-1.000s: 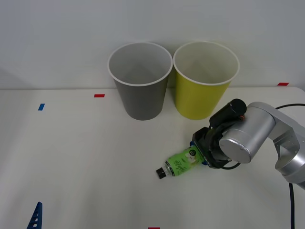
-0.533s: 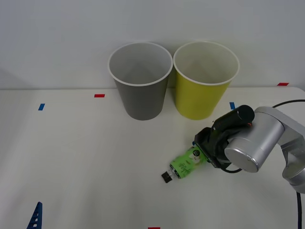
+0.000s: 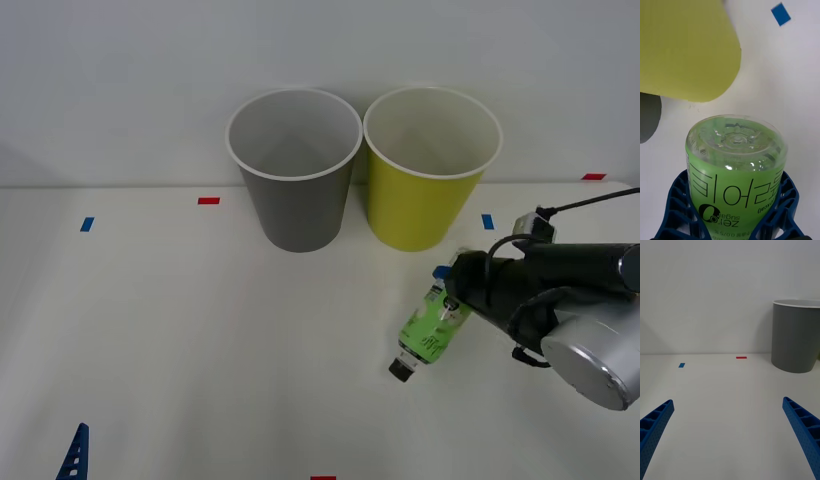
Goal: Put cans in the gray bin and PET bottles in the light green bin.
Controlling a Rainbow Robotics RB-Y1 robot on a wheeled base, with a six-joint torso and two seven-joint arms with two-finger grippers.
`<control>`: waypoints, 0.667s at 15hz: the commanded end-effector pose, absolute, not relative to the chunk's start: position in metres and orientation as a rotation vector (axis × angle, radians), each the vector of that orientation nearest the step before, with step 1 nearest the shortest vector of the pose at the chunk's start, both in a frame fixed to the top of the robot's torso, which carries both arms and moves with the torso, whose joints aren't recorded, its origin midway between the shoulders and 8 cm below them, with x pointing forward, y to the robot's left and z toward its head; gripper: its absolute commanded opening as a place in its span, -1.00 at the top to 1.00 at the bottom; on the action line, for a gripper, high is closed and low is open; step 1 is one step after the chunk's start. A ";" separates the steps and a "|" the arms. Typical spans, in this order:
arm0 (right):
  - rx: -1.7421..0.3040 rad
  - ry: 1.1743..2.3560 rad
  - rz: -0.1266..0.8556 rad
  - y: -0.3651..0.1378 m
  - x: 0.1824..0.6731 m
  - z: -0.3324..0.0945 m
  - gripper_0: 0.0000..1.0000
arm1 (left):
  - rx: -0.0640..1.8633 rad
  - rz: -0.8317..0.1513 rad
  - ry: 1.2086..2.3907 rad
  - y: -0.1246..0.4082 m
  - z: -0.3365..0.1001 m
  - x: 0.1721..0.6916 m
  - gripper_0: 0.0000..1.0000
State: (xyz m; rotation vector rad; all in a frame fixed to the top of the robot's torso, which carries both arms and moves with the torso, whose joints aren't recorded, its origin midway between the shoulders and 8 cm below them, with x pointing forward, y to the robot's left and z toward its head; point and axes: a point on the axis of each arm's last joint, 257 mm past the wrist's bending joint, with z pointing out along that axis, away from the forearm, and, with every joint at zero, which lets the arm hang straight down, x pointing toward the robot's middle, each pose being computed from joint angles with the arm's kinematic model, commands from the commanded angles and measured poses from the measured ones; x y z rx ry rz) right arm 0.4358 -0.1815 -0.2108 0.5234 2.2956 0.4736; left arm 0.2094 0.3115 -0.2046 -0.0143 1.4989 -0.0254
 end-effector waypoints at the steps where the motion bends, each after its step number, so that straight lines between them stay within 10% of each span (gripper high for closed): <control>1: 0.332 2.127 0.372 -0.198 0.432 -0.170 1.00 | -0.014 -0.025 1.499 0.312 -0.205 0.209 -1.00; 10: 0.121 1.888 0.102 -0.223 0.415 -0.102 1.00 | -0.014 -0.025 1.499 0.312 -0.205 0.209 -1.00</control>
